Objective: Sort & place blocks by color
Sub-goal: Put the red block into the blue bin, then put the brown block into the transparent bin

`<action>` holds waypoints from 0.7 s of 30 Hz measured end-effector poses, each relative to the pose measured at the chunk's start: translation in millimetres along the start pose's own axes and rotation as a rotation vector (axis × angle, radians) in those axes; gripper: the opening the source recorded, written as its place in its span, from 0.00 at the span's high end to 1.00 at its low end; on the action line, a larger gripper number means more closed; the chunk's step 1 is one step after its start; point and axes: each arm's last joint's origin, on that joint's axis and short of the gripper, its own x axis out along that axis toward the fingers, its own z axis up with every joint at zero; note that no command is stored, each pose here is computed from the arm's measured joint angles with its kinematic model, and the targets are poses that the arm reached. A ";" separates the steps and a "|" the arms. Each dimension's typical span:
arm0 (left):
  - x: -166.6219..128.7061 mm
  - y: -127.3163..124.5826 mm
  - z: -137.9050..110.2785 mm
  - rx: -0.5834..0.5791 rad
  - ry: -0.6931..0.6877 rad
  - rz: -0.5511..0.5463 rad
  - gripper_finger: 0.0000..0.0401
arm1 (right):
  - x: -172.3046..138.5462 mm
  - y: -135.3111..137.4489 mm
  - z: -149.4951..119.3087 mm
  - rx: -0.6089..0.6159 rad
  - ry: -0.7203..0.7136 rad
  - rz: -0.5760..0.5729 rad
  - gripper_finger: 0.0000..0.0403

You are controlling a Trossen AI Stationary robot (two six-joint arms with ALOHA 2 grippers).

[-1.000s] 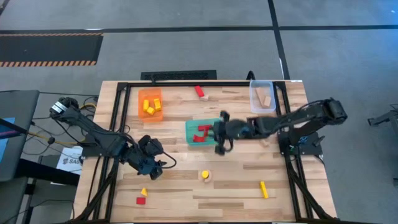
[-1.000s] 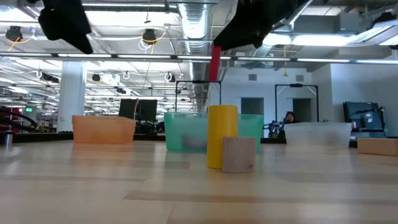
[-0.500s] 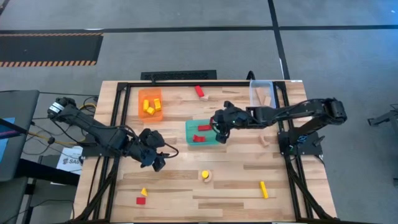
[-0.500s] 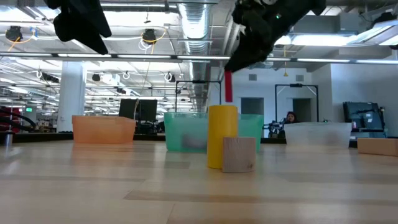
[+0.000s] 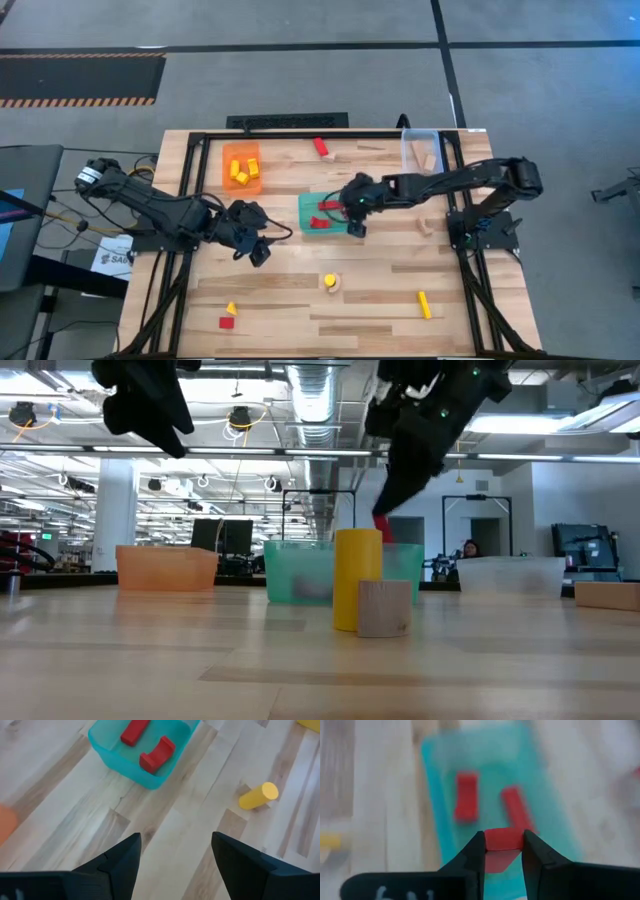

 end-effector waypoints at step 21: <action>0.0 2.6 -2.4 0.043 0.036 0.014 0.42 | -22.8 -1.6 41.8 0.072 0.038 0.007 0.32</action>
